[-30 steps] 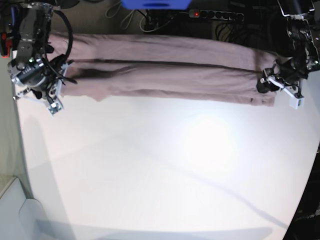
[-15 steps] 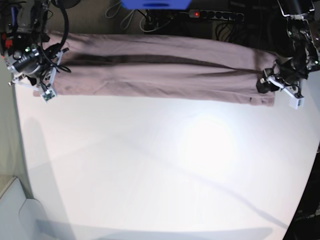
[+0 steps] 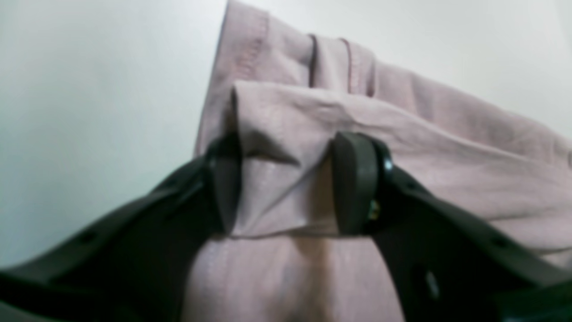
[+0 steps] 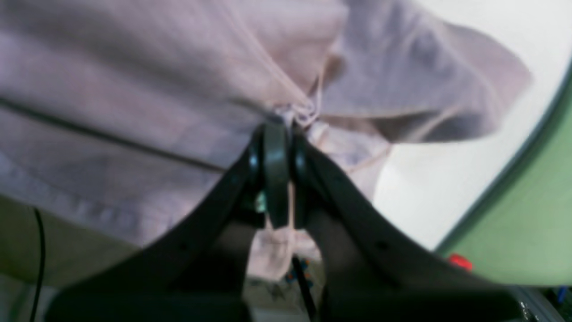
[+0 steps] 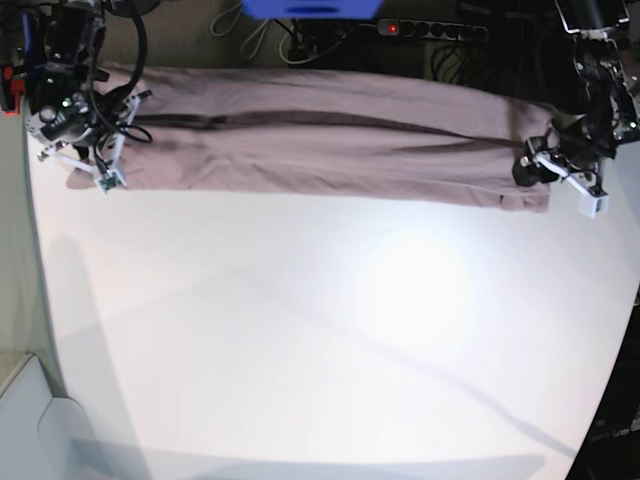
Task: Layout the t-shirt on the table in an organized manner, then fold the t-shirt properly
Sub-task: 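Pull both strip ends apart with both grippers, flattening the strip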
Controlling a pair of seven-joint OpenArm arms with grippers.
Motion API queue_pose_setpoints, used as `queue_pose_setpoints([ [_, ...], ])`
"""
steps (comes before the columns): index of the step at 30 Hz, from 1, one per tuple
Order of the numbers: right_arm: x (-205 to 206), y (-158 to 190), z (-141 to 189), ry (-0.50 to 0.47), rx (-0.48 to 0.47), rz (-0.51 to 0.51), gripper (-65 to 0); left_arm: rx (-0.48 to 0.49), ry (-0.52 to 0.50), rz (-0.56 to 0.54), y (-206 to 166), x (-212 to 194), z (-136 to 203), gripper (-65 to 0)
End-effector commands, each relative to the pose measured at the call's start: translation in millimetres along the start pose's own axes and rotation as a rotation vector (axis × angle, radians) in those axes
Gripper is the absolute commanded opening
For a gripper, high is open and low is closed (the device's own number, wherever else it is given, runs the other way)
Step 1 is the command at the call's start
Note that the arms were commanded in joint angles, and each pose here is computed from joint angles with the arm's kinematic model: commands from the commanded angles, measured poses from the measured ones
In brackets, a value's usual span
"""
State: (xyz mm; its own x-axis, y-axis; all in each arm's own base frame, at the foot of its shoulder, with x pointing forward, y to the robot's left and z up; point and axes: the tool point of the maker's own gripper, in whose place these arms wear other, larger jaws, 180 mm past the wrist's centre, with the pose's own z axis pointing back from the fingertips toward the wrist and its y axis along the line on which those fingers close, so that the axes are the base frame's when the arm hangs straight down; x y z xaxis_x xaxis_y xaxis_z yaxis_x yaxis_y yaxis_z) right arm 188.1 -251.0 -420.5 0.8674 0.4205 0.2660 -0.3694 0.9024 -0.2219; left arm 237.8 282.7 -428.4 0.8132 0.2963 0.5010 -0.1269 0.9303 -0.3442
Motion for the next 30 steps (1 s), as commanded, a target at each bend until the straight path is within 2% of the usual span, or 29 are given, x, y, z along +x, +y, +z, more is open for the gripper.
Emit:
queue_pose_setpoints([
  [1, -1, -5, -1, 0.001, -0.006, -0.005, -65.0, 0.03, 0.048, -0.003, 7, -9, 2, -32.2],
  [11, 3, -1, -33, 0.018, 0.066, -0.052, -63.8, 0.009, 0.042, 0.016, -2, -12, -3, -32.2],
  [20, 41, -35, -47, -0.012, 0.057, -0.084, -63.9, -0.024, 0.004, 0.03, -16, 3, -12, -32.2],
  [30, 50, -39, -56, -0.024, 0.079, -0.107, -63.8, -0.023, -0.008, 0.034, -15, 5, -10, -32.1],
])
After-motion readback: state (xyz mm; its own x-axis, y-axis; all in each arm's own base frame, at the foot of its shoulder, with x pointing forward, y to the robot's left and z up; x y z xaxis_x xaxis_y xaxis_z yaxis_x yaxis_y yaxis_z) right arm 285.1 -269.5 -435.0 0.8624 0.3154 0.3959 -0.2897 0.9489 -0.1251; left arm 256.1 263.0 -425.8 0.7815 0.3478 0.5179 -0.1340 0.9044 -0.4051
